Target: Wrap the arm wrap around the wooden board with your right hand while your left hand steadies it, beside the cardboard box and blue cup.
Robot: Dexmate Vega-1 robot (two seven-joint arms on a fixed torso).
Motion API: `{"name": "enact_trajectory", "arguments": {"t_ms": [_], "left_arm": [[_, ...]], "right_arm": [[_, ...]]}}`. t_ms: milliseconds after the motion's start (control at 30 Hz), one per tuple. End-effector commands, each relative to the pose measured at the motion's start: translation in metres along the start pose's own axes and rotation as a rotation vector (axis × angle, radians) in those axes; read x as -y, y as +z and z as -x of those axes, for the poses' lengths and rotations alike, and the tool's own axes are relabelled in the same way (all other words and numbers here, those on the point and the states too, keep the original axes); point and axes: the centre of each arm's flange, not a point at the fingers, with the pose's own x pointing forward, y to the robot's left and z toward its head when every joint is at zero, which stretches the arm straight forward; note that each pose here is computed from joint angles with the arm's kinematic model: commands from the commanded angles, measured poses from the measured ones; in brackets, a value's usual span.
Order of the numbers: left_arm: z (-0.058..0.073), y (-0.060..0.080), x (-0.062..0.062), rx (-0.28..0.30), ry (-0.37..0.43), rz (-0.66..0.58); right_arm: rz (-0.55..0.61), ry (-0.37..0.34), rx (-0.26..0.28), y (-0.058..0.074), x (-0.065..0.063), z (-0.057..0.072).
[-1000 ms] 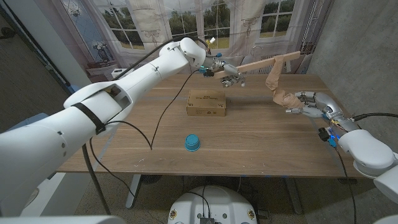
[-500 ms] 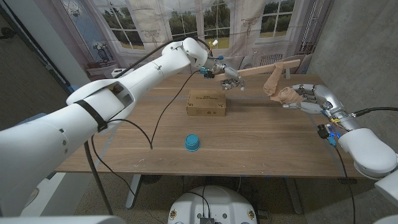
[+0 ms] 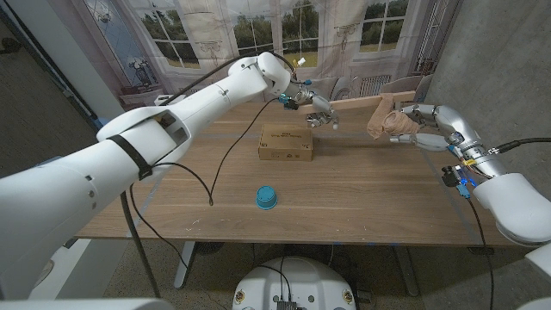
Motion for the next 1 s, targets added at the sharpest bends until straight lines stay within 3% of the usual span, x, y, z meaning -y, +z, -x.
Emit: {"name": "enact_trajectory", "arguments": {"t_ms": [33, 267, 600, 1000], "left_arm": [[-0.005, 0.008, 0.002, -0.009, -0.015, -0.041], [-0.008, 0.009, 0.002, -0.014, -0.029, -0.044], [-0.013, 0.013, 0.006, -0.013, -0.049, -0.071], [-0.019, 0.016, 0.006, -0.022, -0.079, -0.078]], "right_arm": [[0.051, 0.026, 0.075, 0.025, 0.009, -0.007], [0.105, 0.042, 0.112, 0.041, 0.017, -0.018], [0.166, 0.008, 0.152, 0.059, 0.039, -0.037], [0.225, 0.012, 0.185, 0.081, 0.061, -0.069]]}}
